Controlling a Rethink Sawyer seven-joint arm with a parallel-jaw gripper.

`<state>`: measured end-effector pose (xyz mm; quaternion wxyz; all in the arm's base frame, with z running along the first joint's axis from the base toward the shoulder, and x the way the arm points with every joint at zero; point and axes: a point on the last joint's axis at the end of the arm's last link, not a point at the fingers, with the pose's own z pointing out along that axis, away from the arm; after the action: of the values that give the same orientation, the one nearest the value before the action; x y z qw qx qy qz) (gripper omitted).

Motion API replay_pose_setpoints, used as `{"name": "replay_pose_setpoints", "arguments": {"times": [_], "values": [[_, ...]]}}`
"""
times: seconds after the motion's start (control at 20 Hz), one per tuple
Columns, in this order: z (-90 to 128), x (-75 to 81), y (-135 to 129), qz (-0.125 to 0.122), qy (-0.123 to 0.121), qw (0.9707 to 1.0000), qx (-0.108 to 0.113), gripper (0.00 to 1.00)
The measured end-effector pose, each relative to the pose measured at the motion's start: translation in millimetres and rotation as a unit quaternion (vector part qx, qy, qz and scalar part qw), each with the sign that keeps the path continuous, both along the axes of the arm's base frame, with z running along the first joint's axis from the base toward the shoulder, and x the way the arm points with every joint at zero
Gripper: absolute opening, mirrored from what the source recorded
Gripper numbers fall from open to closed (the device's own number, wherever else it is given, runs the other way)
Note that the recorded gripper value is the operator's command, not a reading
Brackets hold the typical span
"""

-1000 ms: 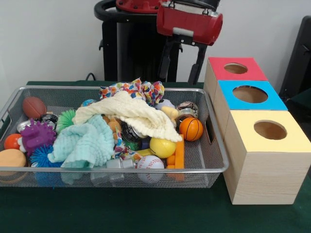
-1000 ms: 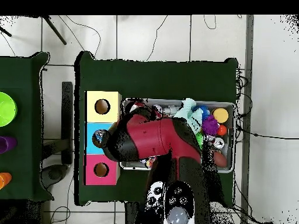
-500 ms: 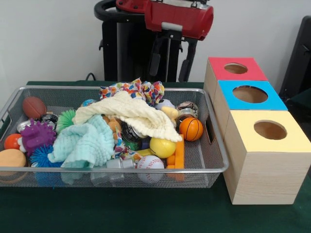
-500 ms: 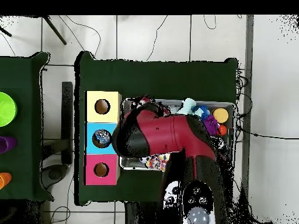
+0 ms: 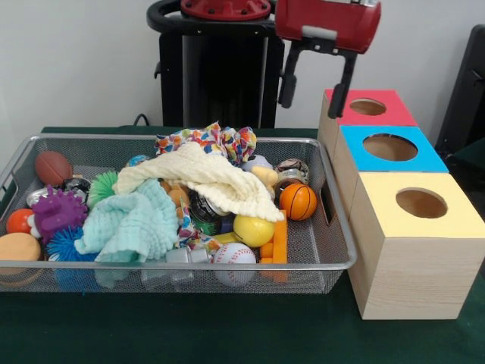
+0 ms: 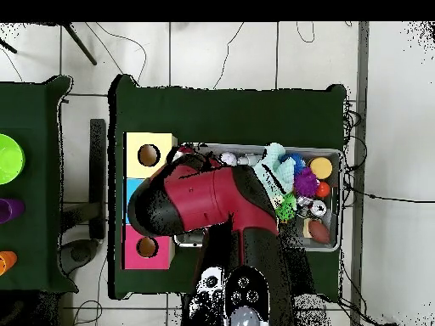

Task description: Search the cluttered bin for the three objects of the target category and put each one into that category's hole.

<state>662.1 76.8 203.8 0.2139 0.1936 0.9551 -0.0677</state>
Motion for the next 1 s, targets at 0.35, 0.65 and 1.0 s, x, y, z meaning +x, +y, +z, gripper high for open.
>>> {"name": "replay_pose_setpoints", "arguments": {"times": [0.35, 0.65, 1.0], "values": [[0, 2.4, -8, -0.006, 0.0, 1.0, 0.003, 1.0], [-1, 0.1, -4, -0.004, 0.006, 1.0, 0.001, 1.0], [-1, 0.3, -7, -0.007, 0.006, 1.0, 0.001, 1.0]]}}
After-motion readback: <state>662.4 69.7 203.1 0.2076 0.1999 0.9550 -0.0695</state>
